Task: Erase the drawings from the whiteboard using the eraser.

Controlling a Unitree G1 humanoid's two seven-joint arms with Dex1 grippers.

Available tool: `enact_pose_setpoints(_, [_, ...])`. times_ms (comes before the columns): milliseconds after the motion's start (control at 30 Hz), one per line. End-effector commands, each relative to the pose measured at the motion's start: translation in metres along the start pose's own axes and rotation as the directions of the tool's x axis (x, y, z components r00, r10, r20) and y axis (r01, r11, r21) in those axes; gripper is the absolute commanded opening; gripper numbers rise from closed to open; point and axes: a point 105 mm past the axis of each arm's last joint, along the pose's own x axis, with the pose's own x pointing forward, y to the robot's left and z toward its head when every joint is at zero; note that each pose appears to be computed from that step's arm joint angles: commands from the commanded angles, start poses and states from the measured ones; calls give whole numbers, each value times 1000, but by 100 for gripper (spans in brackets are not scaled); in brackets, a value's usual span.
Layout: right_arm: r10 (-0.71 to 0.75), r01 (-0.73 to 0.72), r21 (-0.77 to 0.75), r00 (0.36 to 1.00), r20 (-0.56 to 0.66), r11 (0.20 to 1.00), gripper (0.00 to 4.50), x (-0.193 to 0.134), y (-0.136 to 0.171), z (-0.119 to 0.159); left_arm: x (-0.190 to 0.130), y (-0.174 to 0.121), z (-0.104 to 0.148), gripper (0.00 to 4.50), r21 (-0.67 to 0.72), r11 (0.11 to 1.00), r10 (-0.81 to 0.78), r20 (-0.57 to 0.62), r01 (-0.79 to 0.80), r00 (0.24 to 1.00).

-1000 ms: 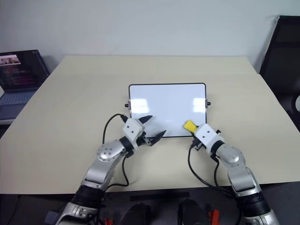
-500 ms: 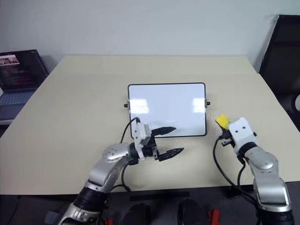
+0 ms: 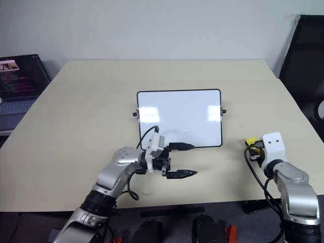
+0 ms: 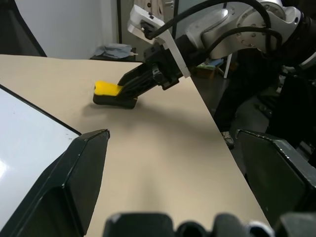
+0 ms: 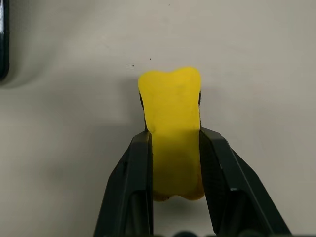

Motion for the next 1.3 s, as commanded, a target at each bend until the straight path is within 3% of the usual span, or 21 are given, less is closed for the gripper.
enact_pose_setpoints(33, [-12,12,19,999,35,1000,101,0,-3,12,3,-3,10,450,35,999,-14,35,13,999])
enact_pose_setpoints(667, [-13,15,61,999,-36,998,101,8,-5,5,0,-8,8,450,23,1000,-3,29,2,1000])
enact_pose_setpoints(800, [-30,32,64,999,-32,997,214,8,-7,5,-1,-6,8,450,30,1000,7,24,-8,1000])
enact_pose_setpoints(1000, [-42,43,70,999,-19,997,438,8,-8,6,-2,-3,9,450,41,999,14,22,-15,1000])
enact_pose_setpoints(1300, [-90,81,131,994,62,988,445,-5,-8,20,-14,4,11,450,48,993,110,21,-111,994])
